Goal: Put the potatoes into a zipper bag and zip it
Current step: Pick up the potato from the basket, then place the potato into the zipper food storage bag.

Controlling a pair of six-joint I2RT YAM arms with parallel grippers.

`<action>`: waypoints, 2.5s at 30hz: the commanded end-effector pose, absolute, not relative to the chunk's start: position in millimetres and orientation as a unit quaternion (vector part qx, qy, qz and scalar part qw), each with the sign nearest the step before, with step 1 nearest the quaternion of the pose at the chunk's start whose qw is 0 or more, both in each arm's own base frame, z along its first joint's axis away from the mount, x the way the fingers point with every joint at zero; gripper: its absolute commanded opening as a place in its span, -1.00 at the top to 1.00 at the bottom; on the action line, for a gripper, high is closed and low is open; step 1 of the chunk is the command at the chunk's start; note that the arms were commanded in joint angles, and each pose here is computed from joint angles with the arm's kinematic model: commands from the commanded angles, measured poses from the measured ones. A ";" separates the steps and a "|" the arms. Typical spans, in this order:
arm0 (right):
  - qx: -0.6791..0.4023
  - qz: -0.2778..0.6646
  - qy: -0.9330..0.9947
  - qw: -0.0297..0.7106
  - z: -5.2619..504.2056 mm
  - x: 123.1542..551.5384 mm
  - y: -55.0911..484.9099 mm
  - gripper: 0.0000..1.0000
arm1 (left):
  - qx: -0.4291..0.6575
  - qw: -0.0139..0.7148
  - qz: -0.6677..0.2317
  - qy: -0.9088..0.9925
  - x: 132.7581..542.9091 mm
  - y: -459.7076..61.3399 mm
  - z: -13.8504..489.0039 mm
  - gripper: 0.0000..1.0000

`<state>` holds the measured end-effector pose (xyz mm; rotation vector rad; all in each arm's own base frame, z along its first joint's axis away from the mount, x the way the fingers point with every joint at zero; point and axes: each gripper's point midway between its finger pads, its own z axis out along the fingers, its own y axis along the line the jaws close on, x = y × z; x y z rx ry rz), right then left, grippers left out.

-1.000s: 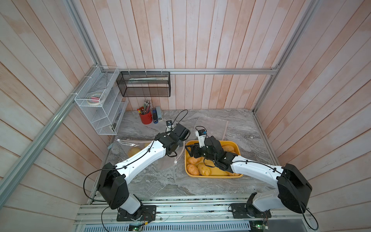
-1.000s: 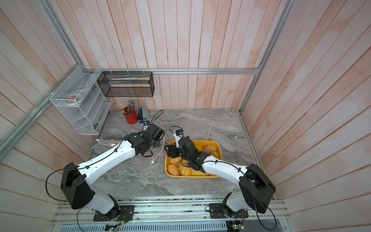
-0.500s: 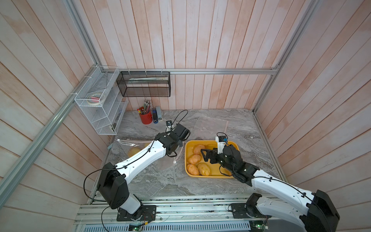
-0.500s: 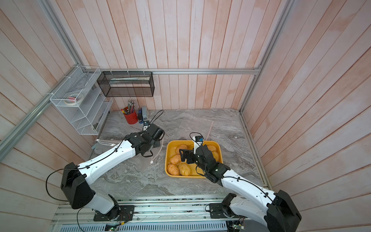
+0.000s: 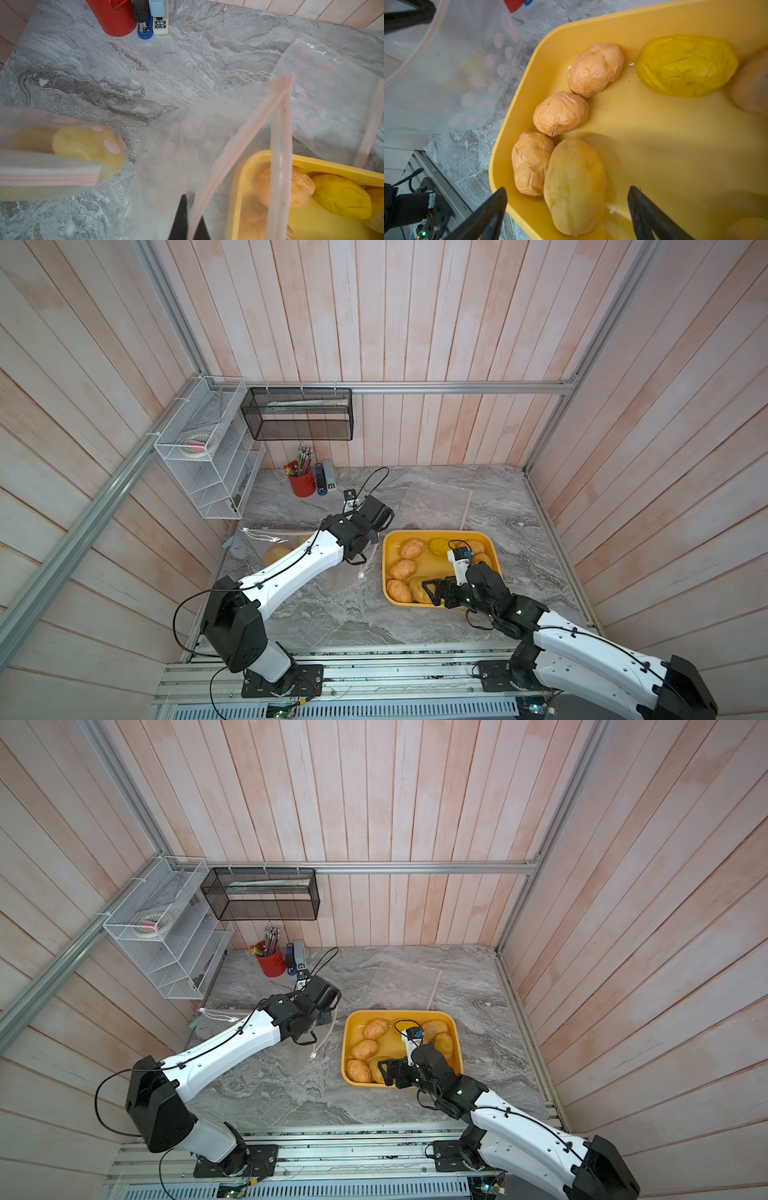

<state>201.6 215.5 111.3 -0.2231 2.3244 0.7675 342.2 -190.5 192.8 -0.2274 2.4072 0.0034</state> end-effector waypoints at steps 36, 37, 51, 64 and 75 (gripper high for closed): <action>-0.088 0.348 0.831 0.425 227.6 223.5 254.0 0.56 | -0.041 0.389 -0.115 0.913 334.9 -215.2 219.4 1.00; -0.091 0.362 0.820 0.434 238.8 225.0 259.0 0.58 | -0.040 0.389 -0.116 0.913 334.8 -215.7 218.8 1.00; -0.106 0.414 0.780 0.458 307.5 282.4 320.5 0.68 | -0.028 0.385 -0.133 0.913 335.0 -224.2 213.0 1.00; -0.114 0.438 0.796 0.402 274.5 306.5 352.8 0.76 | -0.020 0.371 -0.146 0.917 337.7 -230.4 204.5 1.00; -0.087 0.371 0.845 0.375 209.9 319.9 343.8 0.86 | -0.027 0.373 -0.154 0.915 337.9 -224.3 209.6 1.00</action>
